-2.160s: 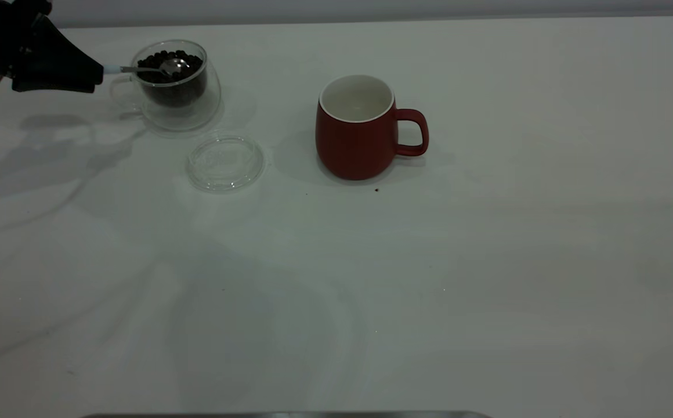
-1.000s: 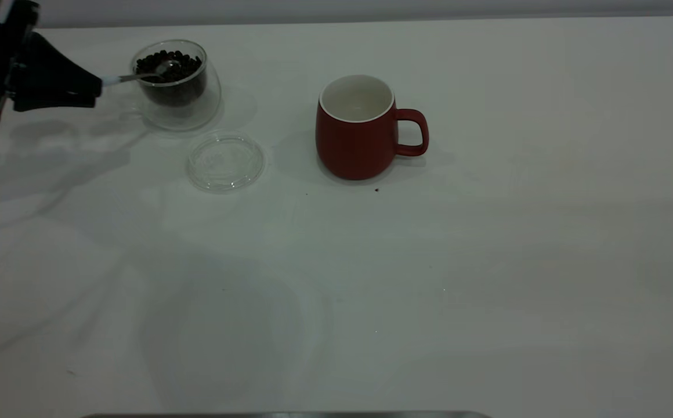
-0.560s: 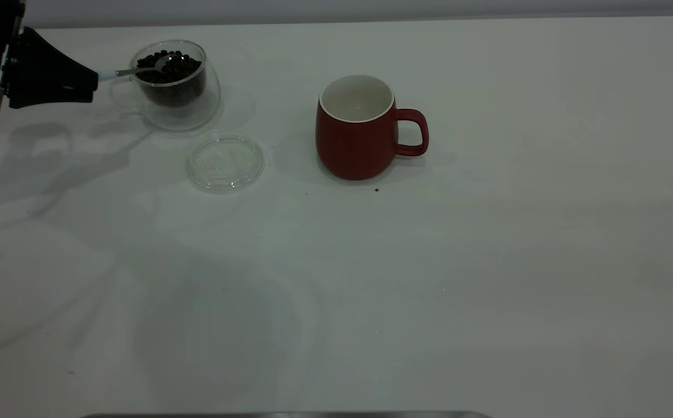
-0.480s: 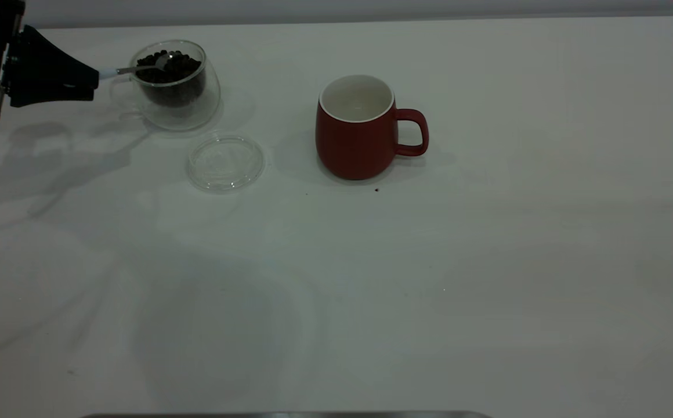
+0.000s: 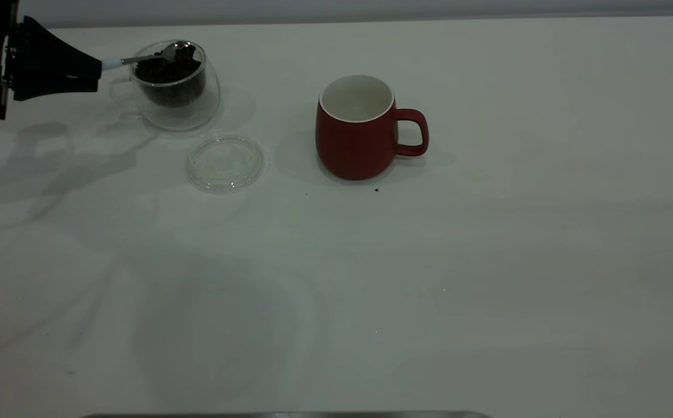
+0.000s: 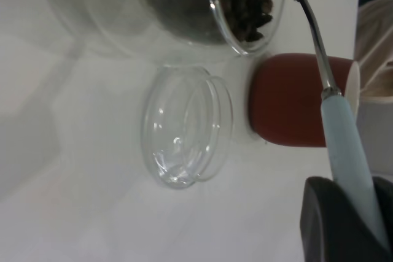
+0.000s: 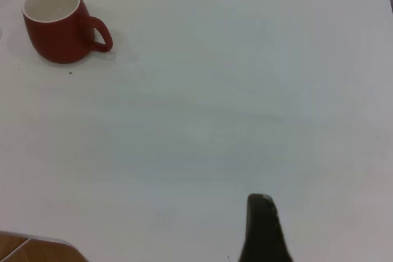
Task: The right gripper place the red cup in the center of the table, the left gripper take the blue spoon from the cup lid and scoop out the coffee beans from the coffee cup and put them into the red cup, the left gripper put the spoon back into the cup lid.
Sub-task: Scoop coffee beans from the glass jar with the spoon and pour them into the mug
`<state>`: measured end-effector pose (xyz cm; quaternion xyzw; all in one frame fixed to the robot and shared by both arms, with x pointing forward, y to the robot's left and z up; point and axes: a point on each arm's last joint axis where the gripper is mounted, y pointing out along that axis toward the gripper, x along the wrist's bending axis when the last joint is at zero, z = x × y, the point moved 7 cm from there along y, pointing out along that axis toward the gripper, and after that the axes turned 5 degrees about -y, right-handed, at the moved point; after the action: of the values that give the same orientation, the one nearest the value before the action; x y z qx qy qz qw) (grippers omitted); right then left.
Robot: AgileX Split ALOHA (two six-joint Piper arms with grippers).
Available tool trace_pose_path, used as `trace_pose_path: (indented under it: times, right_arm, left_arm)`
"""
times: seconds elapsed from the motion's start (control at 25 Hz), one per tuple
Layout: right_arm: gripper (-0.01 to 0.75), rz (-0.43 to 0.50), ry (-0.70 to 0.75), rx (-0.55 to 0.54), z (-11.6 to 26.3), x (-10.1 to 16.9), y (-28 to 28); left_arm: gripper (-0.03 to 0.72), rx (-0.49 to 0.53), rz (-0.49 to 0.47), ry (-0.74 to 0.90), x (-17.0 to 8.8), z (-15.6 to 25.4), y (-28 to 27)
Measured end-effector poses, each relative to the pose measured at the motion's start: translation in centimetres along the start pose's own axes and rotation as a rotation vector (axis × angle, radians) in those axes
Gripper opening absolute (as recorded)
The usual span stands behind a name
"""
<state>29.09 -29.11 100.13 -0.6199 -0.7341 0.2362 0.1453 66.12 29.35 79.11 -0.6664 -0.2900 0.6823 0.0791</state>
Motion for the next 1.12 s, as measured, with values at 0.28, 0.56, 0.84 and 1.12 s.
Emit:
trace_pose_path:
  times: [0.28, 0.56, 0.84, 1.12]
  right_arm:
    - [0.55, 0.0, 0.0, 0.0, 0.0, 0.0, 0.0]
    - [0.55, 0.0, 0.0, 0.0, 0.0, 0.0, 0.0]
    - [0.55, 0.0, 0.0, 0.0, 0.0, 0.0, 0.0]
    - [0.55, 0.0, 0.0, 0.0, 0.0, 0.0, 0.0]
  left_arm:
    - [0.123, -0.005, 0.022, -0.02, 0.2, 0.0, -0.9]
    - [0.123, -0.032, 0.031, -0.046, 0.8, -0.4, -2.2]
    - [0.123, -0.035, 0.047, -0.07, 0.7, -0.4, -2.5]
    - [0.123, -0.035, 0.052, -0.084, 0.7, -0.4, -2.7]
